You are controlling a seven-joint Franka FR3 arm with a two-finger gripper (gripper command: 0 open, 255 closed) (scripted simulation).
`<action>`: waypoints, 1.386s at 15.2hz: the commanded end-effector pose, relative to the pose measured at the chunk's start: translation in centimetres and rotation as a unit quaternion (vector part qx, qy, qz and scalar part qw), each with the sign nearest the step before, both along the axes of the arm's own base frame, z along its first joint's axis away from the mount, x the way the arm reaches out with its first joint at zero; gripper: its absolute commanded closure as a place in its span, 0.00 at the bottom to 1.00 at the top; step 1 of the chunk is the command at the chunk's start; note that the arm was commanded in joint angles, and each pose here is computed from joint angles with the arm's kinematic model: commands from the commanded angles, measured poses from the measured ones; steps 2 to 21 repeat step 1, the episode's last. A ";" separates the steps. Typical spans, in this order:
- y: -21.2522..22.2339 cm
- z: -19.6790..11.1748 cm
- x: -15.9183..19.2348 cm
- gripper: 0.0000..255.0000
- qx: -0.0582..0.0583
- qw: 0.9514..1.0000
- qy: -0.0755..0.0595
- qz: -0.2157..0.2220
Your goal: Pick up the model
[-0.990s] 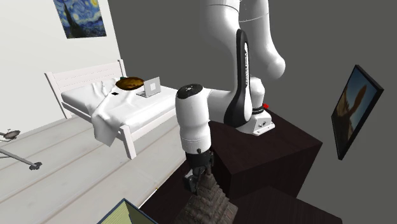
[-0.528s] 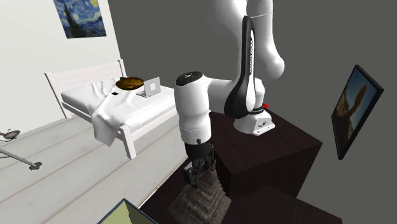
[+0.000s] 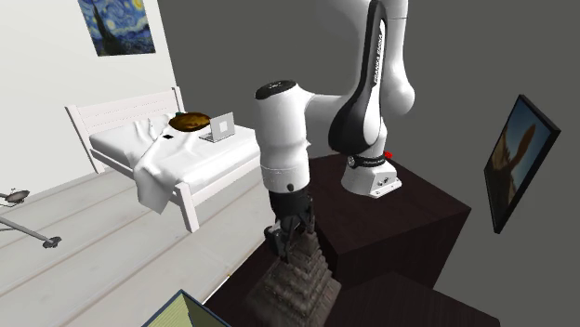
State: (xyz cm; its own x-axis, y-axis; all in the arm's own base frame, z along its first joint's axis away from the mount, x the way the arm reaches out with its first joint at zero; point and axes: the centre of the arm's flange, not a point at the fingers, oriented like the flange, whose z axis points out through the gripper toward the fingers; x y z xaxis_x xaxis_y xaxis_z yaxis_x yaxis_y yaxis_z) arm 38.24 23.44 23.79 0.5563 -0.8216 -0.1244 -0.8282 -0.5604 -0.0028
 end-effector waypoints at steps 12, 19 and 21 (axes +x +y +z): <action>0.1 0.4 0.0 1.00 0.001 1.000 -0.001 0.000; 0.1 0.4 0.0 1.00 0.001 1.000 -0.001 0.000; 0.1 0.4 0.0 1.00 0.001 1.000 -0.001 0.000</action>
